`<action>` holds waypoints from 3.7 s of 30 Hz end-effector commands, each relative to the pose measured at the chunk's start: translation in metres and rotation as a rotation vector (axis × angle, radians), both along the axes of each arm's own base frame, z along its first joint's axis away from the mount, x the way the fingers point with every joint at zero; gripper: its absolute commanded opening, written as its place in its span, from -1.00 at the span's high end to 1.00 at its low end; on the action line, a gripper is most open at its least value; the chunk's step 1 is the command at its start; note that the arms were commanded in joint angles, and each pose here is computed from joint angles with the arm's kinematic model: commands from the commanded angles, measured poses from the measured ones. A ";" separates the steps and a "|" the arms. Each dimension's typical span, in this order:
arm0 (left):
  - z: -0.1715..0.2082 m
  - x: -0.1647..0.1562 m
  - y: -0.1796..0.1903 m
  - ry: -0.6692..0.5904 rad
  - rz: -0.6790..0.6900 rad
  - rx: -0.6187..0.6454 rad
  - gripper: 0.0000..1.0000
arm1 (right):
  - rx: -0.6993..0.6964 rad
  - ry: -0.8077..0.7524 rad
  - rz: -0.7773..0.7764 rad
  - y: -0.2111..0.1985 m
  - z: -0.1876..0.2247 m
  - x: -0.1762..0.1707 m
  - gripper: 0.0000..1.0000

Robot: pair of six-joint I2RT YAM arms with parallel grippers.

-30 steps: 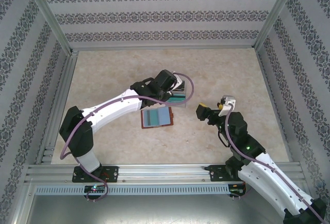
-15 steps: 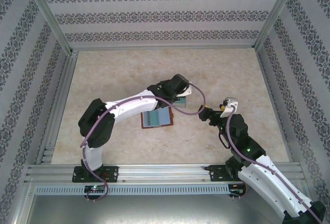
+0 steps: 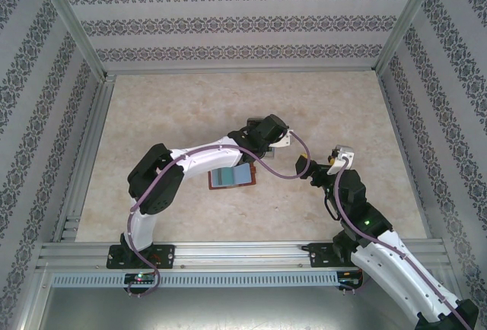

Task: Take the credit cards out of the card holder

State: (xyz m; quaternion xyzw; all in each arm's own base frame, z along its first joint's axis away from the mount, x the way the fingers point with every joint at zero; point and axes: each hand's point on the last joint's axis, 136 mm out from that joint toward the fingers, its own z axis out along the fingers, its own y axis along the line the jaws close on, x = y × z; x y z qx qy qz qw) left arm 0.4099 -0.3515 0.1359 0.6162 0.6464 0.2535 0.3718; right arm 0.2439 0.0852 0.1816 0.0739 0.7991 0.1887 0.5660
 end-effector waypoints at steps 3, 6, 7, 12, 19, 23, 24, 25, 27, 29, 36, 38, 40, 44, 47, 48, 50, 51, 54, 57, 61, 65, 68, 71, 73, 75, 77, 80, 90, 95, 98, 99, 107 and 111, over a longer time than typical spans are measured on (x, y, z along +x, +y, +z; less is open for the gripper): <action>-0.005 0.005 -0.007 -0.013 -0.004 0.029 1.00 | 0.012 -0.005 -0.028 -0.005 -0.001 0.001 -0.96; -0.010 0.003 -0.005 -0.002 -0.005 0.037 1.00 | 0.011 -0.004 -0.031 -0.005 -0.001 0.001 -0.97; -0.010 0.004 -0.003 -0.001 -0.001 0.039 1.00 | 0.011 -0.004 -0.032 -0.006 -0.001 0.002 -0.96; -0.013 0.003 0.003 0.030 0.023 0.028 0.99 | 0.012 0.000 -0.033 -0.006 -0.003 0.002 -0.97; -0.026 0.000 0.011 0.047 0.039 0.051 1.00 | 0.012 0.004 -0.041 -0.007 -0.004 0.002 -0.97; -0.021 -0.002 0.015 0.035 0.057 0.033 1.00 | 0.015 0.005 -0.037 -0.006 -0.004 0.003 -0.96; -0.017 -0.002 0.015 0.033 0.064 0.020 1.00 | 0.016 0.007 -0.039 -0.007 -0.005 0.003 -0.97; -0.016 -0.004 0.016 0.040 0.063 0.016 1.00 | 0.013 0.011 -0.037 -0.006 -0.006 0.003 -0.97; -0.014 -0.005 0.017 0.037 0.062 0.008 1.00 | 0.015 0.013 -0.036 -0.006 -0.006 0.003 -0.96; -0.016 -0.005 0.018 0.039 0.061 0.010 1.00 | 0.013 0.015 -0.036 -0.005 -0.007 0.004 -0.96; -0.028 0.001 0.017 0.043 0.067 0.039 1.00 | 0.014 0.015 -0.036 -0.006 -0.007 0.004 -0.96; -0.031 0.005 0.019 0.041 0.079 0.047 1.00 | 0.012 0.017 -0.034 -0.005 -0.008 0.004 -0.97; -0.034 0.007 0.021 0.048 0.088 0.049 0.96 | 0.012 0.016 -0.033 -0.005 -0.007 0.004 -0.96; -0.036 0.012 0.022 0.043 0.101 0.049 0.77 | 0.012 0.016 -0.040 -0.007 -0.007 0.003 -0.96; -0.036 0.017 0.025 0.038 0.116 0.047 0.64 | 0.014 0.012 -0.042 -0.007 -0.007 0.003 -0.96; -0.036 0.020 0.026 0.034 0.124 0.045 0.63 | 0.014 0.010 -0.043 -0.007 -0.007 0.003 -0.97; -0.035 0.024 0.028 0.028 0.139 0.036 0.52 | 0.013 0.013 -0.043 -0.007 -0.008 0.003 -0.97; -0.034 0.028 0.029 0.022 0.149 0.034 0.45 | 0.012 0.012 -0.045 -0.008 -0.008 0.003 -0.96; -0.032 0.036 0.032 0.006 0.171 0.033 0.43 | 0.012 0.014 -0.044 -0.007 -0.008 0.004 -0.97; -0.028 0.043 0.033 -0.015 0.190 0.025 0.38 | 0.010 0.014 -0.043 -0.007 -0.008 0.004 -0.96; -0.019 0.050 0.033 -0.028 0.208 0.001 0.32 | 0.008 0.017 -0.044 -0.007 -0.010 0.004 -0.97; -0.010 0.051 0.033 -0.024 0.220 -0.025 0.30 | 0.008 0.019 -0.042 -0.007 -0.010 0.005 -0.96; -0.003 0.046 0.033 -0.008 0.230 -0.062 0.27 | 0.009 0.021 -0.033 -0.005 -0.010 0.005 -0.97; 0.014 0.041 0.035 -0.005 0.255 -0.131 0.21 | 0.014 0.023 -0.034 -0.004 -0.011 0.006 -0.96; 0.026 0.035 0.038 0.003 0.278 -0.190 0.02 | 0.021 0.023 -0.026 -0.002 -0.012 0.007 -0.96; 0.040 0.027 0.044 0.011 0.317 -0.263 -0.19 | 0.022 0.028 -0.010 0.002 -0.012 0.008 -0.97; 0.052 0.018 0.052 0.024 0.360 -0.328 -0.41 | 0.025 0.033 0.013 0.007 -0.013 0.009 -0.96; 0.068 0.001 0.069 0.040 0.437 -0.431 -0.61 | 0.031 0.040 0.072 0.018 -0.011 0.010 -0.96; 0.094 -0.083 0.144 0.134 0.719 -0.856 -0.99 | -0.020 0.103 0.180 0.052 -0.014 0.017 -0.96; 0.075 -0.127 0.172 0.238 0.836 -1.073 -0.99 | -0.093 0.123 0.268 0.083 -0.020 0.016 -0.96; 0.052 -0.149 0.177 0.333 0.891 -1.187 -0.99 | -0.091 0.159 0.332 0.103 -0.026 0.015 -0.84; 0.043 -0.155 0.178 0.364 0.904 -1.212 -0.99 | -0.093 0.179 0.351 0.110 -0.030 0.015 -0.78; -0.018 -0.174 0.180 0.516 1.006 -1.354 -0.81 | -0.124 0.296 0.465 0.165 -0.052 0.013 -0.38; -0.040 -0.171 0.171 0.636 1.027 -1.442 -0.68 | -0.144 0.355 0.506 0.191 -0.062 0.018 -0.03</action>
